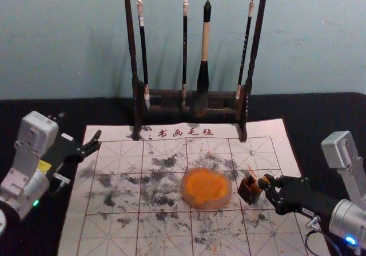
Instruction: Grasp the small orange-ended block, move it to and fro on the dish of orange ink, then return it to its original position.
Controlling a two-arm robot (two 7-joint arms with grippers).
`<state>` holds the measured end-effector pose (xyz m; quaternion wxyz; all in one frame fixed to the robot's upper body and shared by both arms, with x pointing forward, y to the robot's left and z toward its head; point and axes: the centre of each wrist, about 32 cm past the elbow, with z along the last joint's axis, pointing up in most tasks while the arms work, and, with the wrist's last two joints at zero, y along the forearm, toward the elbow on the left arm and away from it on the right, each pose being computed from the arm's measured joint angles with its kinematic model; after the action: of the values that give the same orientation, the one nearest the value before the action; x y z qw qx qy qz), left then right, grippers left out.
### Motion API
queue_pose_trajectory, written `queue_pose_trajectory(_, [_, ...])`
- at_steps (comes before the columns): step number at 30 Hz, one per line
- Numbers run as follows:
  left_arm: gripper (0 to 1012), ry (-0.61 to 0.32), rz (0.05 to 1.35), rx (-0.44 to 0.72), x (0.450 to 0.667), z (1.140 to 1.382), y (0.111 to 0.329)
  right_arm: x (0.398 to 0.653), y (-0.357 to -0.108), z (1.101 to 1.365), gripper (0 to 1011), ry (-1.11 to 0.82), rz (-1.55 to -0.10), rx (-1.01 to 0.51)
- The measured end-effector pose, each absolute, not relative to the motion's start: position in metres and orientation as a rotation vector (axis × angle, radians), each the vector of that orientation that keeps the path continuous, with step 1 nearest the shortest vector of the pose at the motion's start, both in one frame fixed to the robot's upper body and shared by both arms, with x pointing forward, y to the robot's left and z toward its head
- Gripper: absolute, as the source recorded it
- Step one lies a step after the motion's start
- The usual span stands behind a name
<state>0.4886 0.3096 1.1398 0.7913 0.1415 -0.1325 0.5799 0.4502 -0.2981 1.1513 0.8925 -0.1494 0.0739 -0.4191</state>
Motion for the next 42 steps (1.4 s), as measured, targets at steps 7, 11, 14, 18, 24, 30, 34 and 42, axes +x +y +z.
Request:
queue_pose_trajectory(7, [1001,-0.285,1.248,0.304,0.4886,1.1398,0.3097,0.4504,-0.2977,1.1515,79,0.15,-0.88,-0.303])
queue_pose_trajectory(11, [1001,-0.285,1.248,0.304,0.4886,1.1397,0.3097,0.4506,-0.2978,1.152,79,0.148,-0.881,-0.301])
queue_pose_trajectory(14, [1001,-0.285,1.248,0.304,0.4886,1.1398,0.3097,0.4506,-0.298,1.1524,79,0.146,-0.88,-0.301])
queue_pose_trajectory(18, [1001,-0.285,1.248,0.304,0.4886,1.1398,0.3097,0.4507,-0.2983,1.1531,79,0.142,-0.878,-0.3])
queue_pose_trajectory(24, [1001,-0.285,1.248,0.304,0.4886,1.1398,0.3097,0.4507,-0.2987,1.1542,79,0.132,-0.874,-0.298])
queue_pose_trajectory(30, [1001,-0.285,1.248,0.304,0.4886,1.1398,0.3097,0.4507,-0.2989,1.1546,79,0.119,-0.873,-0.298])
queue_pose_trajectory(34, [1002,-0.285,1.248,0.304,0.4886,1.1398,0.3097,0.4509,-0.2995,1.1554,79,0.111,-0.871,-0.299])
queue_pose_trajectory(42, [1001,-0.285,1.248,0.304,0.4886,1.1398,0.3097,0.4517,-0.3008,1.1573,79,0.1,-0.868,-0.299])
